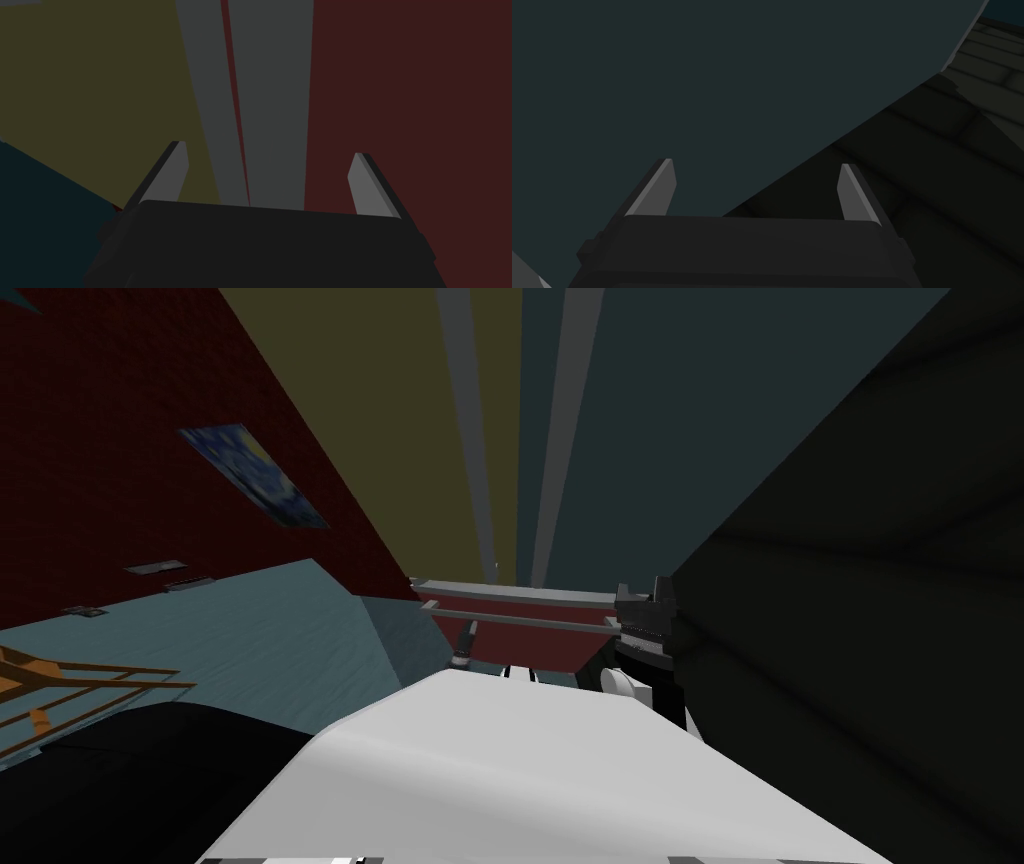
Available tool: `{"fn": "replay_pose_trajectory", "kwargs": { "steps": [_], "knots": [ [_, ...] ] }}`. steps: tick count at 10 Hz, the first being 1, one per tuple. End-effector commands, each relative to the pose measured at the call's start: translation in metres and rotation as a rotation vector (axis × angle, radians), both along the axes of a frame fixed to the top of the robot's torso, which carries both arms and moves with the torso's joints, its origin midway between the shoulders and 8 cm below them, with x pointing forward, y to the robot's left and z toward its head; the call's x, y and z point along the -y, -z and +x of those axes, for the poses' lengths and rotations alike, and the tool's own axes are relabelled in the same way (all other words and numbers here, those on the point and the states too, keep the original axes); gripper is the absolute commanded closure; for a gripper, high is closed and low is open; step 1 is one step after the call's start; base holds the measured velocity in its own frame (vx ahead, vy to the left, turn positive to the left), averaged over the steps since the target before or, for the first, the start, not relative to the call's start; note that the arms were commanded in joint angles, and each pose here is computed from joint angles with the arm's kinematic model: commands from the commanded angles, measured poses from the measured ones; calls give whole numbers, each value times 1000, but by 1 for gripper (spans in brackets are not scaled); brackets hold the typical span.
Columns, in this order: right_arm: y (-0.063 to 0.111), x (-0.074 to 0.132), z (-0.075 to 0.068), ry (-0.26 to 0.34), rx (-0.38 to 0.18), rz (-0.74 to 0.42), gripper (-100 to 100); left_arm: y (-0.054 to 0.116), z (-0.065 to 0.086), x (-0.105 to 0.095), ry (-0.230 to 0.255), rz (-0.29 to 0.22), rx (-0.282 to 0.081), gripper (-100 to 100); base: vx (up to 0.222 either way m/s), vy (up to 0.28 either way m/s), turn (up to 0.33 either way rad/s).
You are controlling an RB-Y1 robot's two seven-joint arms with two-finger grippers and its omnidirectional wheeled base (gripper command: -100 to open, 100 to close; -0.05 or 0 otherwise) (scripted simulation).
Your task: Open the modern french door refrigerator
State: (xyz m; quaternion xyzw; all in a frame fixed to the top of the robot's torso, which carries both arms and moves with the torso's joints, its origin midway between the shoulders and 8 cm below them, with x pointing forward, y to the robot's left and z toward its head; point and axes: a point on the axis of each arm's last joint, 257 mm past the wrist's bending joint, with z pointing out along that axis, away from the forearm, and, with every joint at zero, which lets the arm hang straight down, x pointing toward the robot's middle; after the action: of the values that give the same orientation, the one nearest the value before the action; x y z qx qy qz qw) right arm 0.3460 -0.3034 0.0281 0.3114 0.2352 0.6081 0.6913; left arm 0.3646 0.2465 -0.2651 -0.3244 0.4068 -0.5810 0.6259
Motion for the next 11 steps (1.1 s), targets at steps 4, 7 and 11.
{"fn": "replay_pose_trajectory", "kwargs": {
  "steps": [4, 7, 11],
  "knots": [
    [0, 0, 0, 0, 0, 0, 0, -1, 21, -4, -74, -29, 4, -100, -36, 21, -117],
    [0, 0, 0, 0, 0, 0, 0, -5, 40, -7, -95, -28, 15, -100, -107, 56, -119],
    [0, 0, 0, 0, 0, 0, 0, -6, 72, -23, -181, -25, 7, -100, -91, 43, -175]
  ]
}}
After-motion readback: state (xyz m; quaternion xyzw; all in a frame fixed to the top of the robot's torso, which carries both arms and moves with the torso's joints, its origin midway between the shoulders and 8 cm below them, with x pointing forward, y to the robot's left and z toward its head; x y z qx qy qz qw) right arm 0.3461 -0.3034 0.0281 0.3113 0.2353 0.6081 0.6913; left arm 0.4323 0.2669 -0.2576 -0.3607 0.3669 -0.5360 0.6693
